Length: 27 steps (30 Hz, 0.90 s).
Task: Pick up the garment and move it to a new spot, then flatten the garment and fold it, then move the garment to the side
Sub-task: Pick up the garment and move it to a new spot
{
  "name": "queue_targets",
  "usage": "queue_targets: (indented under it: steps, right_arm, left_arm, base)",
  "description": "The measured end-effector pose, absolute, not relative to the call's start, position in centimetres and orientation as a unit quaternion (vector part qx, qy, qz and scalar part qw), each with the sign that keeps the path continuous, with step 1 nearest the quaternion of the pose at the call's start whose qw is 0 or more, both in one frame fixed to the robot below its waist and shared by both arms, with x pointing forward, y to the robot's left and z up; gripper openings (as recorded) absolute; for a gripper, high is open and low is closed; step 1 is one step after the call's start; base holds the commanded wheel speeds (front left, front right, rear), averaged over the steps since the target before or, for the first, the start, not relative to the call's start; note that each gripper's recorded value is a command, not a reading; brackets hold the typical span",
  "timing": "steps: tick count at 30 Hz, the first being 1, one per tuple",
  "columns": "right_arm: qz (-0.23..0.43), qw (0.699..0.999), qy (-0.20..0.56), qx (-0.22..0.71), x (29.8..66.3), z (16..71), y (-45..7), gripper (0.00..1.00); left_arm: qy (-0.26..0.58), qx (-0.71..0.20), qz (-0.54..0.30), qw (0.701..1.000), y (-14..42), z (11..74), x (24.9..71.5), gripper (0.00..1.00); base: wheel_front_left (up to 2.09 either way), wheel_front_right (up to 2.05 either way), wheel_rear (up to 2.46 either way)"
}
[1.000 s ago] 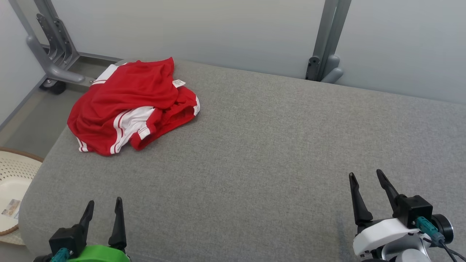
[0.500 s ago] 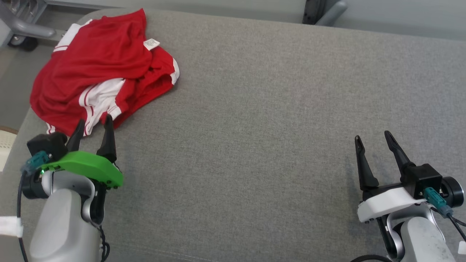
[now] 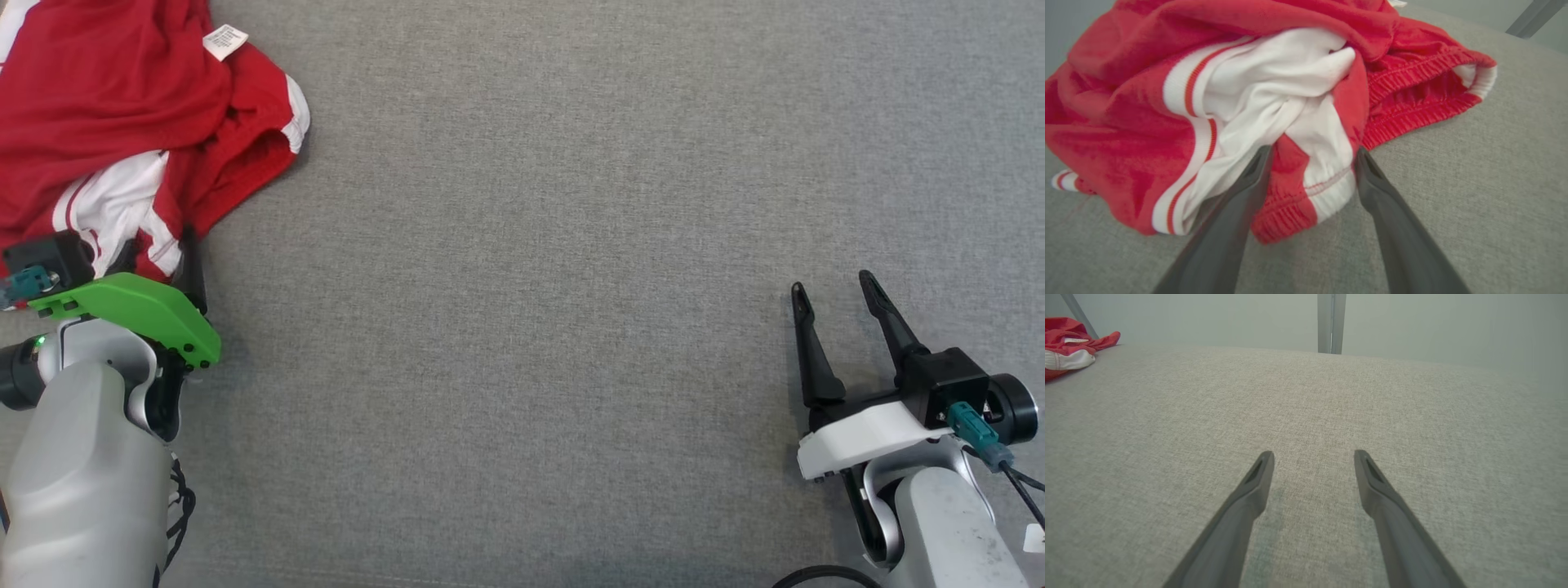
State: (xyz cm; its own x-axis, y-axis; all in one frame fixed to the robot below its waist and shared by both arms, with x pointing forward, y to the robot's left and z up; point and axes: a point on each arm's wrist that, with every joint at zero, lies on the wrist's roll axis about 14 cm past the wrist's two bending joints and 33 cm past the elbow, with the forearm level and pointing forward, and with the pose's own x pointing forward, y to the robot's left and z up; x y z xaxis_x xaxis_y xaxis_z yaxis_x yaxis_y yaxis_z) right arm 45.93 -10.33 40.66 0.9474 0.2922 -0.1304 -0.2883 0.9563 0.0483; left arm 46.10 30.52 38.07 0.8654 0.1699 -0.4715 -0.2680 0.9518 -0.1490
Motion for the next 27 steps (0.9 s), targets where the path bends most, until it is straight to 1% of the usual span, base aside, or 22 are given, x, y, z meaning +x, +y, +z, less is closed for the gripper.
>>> queue_targets:
  steps: [2,3,4,5,6,9,13,18,23,27]
  right_arm:
    - [0.141,0.987,0.070,0.014,45.8,40.6,-10.8,1.00]
    - [0.139,0.988,0.071,0.013,45.8,40.5,-10.9,1.00]
    - [0.138,0.988,0.072,0.014,45.7,40.5,-11.0,1.00]
    - [0.136,0.988,0.072,0.015,45.7,40.5,-11.0,1.00]
    - [0.136,0.988,0.072,0.016,45.6,40.6,-11.1,1.00]
    - [0.134,0.988,0.071,0.017,45.6,40.7,-11.1,1.00]
    - [0.130,0.989,0.067,0.022,45.4,41.1,-11.3,1.00]
    - [0.121,0.990,0.067,0.027,44.6,41.6,-11.6,1.00]
    - [0.118,0.990,0.063,0.037,43.5,42.5,-11.7,1.00]
    - [0.119,0.991,0.049,0.042,43.1,43.7,-11.6,1.00]
  left_arm:
    - [0.245,-0.103,0.110,0.958,30.2,37.4,46.3,1.00]
    - [0.252,-0.102,0.109,0.956,30.1,37.2,46.3,0.85]
    - [0.258,-0.099,0.108,0.955,30.1,36.9,46.3,0.39]
    - [0.263,-0.097,0.109,0.954,30.2,36.8,46.2,0.04]
    - [0.266,-0.095,0.108,0.953,30.2,36.7,46.1,0.00]
    - [0.266,-0.092,0.106,0.954,30.1,36.7,46.2,0.00]
    - [0.241,-0.098,0.088,0.961,29.0,37.9,47.1,0.00]
    - [0.190,-0.104,0.042,0.975,26.3,41.4,48.8,0.00]
    - [0.142,-0.121,-0.014,0.982,23.2,45.8,49.8,0.00]
    - [0.094,-0.113,-0.036,0.989,23.1,50.4,50.4,0.00]
  base:
    - [0.00,0.00,0.00]
    - [0.00,0.00,0.00]
    - [0.00,0.00,0.00]
    - [0.00,0.00,0.00]
    - [0.00,0.00,0.00]
    - [0.00,0.00,0.00]
    - [0.00,0.00,0.00]
    - [0.00,0.00,0.00]
    - [0.00,0.00,0.00]
    - [0.00,0.00,0.00]
